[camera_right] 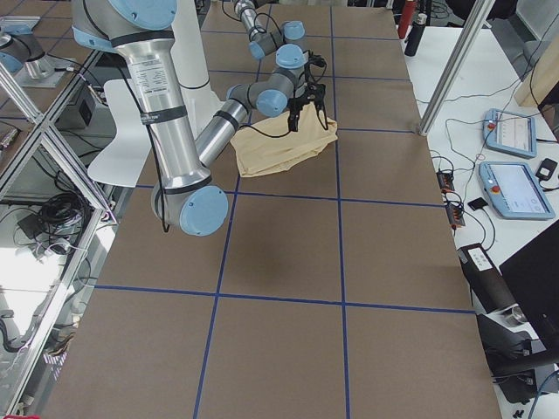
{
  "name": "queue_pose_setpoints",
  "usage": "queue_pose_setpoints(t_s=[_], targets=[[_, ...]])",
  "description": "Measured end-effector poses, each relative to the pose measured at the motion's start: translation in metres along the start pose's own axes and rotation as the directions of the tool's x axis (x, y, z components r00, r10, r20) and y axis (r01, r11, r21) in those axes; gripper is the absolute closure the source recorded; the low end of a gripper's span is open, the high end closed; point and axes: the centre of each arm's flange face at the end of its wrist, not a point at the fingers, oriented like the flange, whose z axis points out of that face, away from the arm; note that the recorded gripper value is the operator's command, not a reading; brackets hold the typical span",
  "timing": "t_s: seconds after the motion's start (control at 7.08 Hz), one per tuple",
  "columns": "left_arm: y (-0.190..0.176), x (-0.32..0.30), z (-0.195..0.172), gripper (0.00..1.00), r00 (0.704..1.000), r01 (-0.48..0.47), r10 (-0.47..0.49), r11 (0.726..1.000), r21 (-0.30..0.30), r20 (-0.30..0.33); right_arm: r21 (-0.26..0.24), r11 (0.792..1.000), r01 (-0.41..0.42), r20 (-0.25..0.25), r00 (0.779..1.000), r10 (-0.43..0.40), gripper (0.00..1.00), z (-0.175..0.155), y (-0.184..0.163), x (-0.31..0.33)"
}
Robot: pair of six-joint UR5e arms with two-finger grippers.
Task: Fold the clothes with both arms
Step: 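Drag the shirt corner with the left gripper to straighten the bundle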
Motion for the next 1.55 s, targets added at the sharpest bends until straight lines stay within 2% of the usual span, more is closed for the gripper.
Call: queue_pose_setpoints(t_s=[0.14, 0.57, 0.85, 0.99, 1.13, 1.27, 1.55], targets=[[-0.02, 0.01, 0.01, 1.0, 1.0, -0.015, 0.015, 0.999, 0.035, -0.001, 0.001, 1.0, -0.002, -0.002, 1.0, 0.002, 0.0, 0.0, 0.0, 0.001], [-0.067, 0.049, 0.051, 1.0, 0.998, -0.023, 0.031, 0.99, 0.14, -0.053, 0.006, 1.0, -0.004, -0.007, 1.0, 0.004, 0.0, 0.001, -0.001, 0.003], [-0.096, 0.053, 0.062, 1.0, 0.995, -0.032, 0.049, 0.983, 0.179, -0.092, 0.009, 1.0, -0.007, -0.011, 1.0, 0.007, 0.0, 0.002, -0.002, 0.005], [-0.104, 0.052, 0.065, 0.91, 0.993, -0.05, 0.07, 0.98, 0.194, -0.097, 0.01, 1.0, -0.009, -0.014, 1.0, 0.009, 0.0, 0.003, -0.003, 0.006], [-0.107, 0.052, 0.066, 0.38, 0.991, -0.073, 0.095, 0.976, 0.206, -0.098, 0.011, 1.0, -0.01, -0.016, 1.0, 0.01, 0.0, 0.004, -0.003, 0.006], [-0.109, 0.052, 0.065, 0.0, 0.987, -0.102, 0.125, 0.972, 0.214, -0.099, 0.012, 1.0, -0.009, -0.018, 1.0, 0.009, 0.0, 0.005, -0.004, 0.007], [-0.112, 0.049, 0.057, 0.0, 0.978, -0.158, 0.184, 0.962, 0.221, -0.102, 0.019, 1.0, 0.001, -0.03, 1.0, 0.0, 0.0, 0.013, -0.005, 0.005]])
